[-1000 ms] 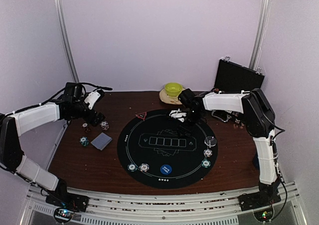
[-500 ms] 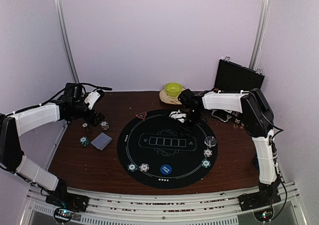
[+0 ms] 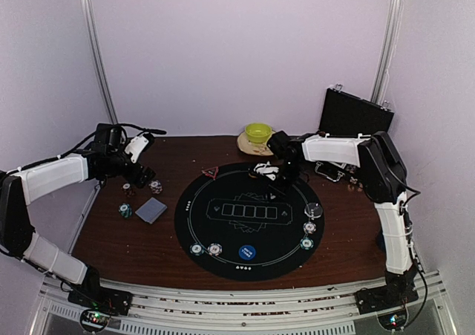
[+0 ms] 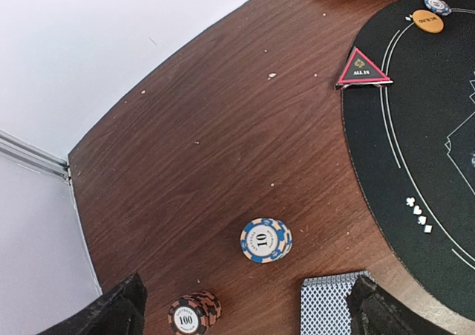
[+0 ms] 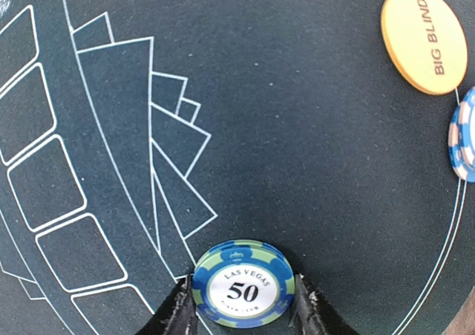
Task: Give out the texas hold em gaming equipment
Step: Pick up the pile of poker chips from the poker table mat, then place the poker chips pile in the big blind area.
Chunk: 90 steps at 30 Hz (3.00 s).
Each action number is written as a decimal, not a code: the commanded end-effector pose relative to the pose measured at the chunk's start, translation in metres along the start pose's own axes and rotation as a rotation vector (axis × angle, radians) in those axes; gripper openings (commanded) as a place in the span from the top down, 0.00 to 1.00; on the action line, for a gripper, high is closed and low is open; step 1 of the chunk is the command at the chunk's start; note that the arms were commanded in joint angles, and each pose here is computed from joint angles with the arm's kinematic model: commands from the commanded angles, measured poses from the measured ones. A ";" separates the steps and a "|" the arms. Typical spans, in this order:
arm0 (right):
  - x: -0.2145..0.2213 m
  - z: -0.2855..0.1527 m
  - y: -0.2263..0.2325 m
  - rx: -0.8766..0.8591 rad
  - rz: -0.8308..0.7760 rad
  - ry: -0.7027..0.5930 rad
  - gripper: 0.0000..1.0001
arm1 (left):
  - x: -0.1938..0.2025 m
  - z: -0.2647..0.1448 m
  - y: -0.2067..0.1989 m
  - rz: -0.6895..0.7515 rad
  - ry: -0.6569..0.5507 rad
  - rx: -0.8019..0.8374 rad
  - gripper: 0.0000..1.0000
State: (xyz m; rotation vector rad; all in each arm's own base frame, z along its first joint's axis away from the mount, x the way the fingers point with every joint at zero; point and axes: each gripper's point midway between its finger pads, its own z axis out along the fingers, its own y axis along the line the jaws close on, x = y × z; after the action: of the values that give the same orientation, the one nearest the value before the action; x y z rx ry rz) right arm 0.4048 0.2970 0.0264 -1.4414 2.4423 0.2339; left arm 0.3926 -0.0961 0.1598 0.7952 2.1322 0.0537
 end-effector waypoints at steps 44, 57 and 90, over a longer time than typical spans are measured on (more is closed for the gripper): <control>-0.029 -0.049 -0.110 0.342 0.212 -0.167 0.74 | -0.003 0.007 0.005 -0.008 -0.016 -0.018 0.02; -0.023 -0.023 -0.129 0.329 0.277 -0.157 0.75 | -0.002 0.008 0.003 -0.007 -0.017 -0.009 0.02; -0.013 0.012 -0.129 0.257 0.287 -0.121 0.61 | 0.002 0.012 0.000 -0.006 -0.002 0.006 0.02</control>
State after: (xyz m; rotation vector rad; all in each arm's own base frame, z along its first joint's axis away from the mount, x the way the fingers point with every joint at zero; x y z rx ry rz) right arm 0.5234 0.2483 0.0334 -0.9578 2.4403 0.0582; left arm 0.3961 -0.0959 0.1502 0.7958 2.1519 0.0558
